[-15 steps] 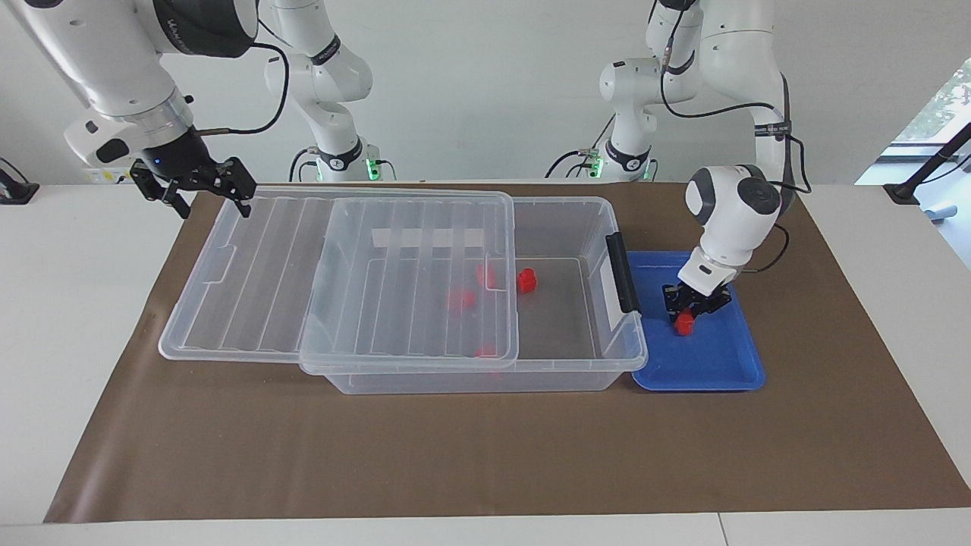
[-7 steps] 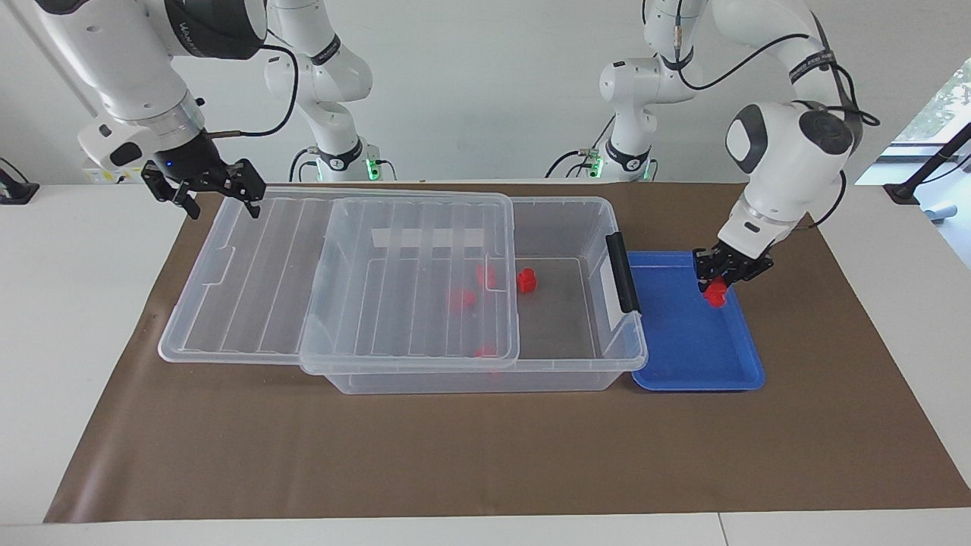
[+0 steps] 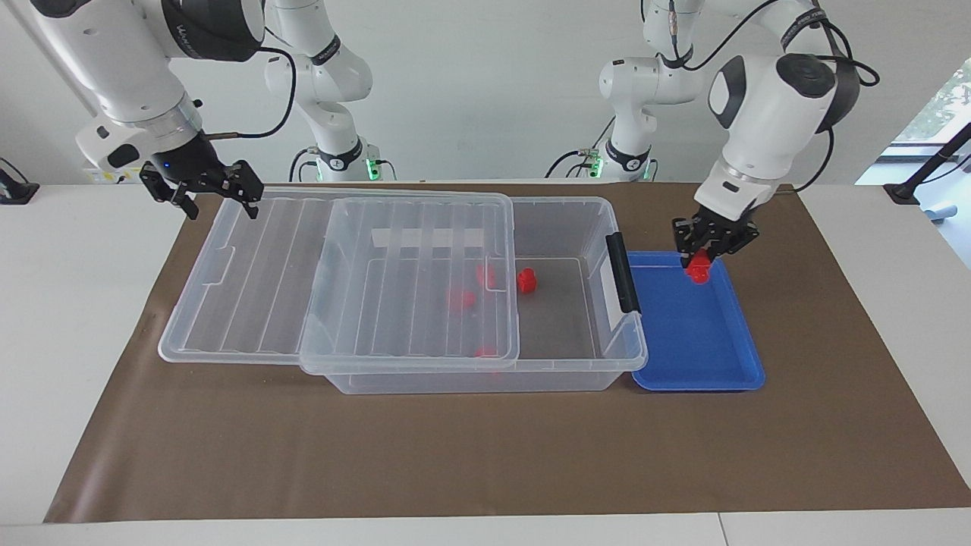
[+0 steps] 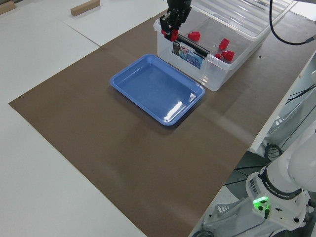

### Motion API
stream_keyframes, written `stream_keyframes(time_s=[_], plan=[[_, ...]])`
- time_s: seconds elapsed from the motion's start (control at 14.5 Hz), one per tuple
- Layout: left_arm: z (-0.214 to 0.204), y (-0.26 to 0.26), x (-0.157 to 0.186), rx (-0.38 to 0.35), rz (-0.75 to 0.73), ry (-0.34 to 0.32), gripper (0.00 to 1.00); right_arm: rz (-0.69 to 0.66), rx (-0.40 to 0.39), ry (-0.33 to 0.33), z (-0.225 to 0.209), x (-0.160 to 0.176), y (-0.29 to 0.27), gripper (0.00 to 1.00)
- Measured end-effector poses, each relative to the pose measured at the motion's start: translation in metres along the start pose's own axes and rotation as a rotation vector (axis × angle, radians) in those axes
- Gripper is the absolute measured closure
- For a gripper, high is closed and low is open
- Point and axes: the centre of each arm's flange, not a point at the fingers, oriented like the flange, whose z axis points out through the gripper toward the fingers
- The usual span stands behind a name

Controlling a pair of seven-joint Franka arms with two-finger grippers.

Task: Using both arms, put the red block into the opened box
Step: 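Lift the red block and carry it over the open box, then lower the red block into the box and open the left gripper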

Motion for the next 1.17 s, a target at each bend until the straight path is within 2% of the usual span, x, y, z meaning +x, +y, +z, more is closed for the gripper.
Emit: stream_keyframes(time_s=[0.28, 0.48, 0.76, 1.17], plan=[[0.012, 0.098, -0.011, 0.003, -0.047, 0.053, 0.66, 0.000, 0.000, -0.001, 0.000, 0.000, 0.000, 0.00], [0.061, 0.148, -0.010, 0.000, -0.078, 0.057, 0.66, 0.002, 0.000, -0.001, 0.000, 0.000, 0.001, 0.00], [0.126, 0.160, 0.001, 0.009, -0.065, 0.047, 0.66, 0.003, 0.000, -0.001, 0.000, 0.000, 0.002, 0.00], [0.200, 0.164, 0.011, -0.006, -0.068, 0.040, 0.66, 0.003, 0.000, -0.001, 0.000, 0.000, 0.002, 0.00]])
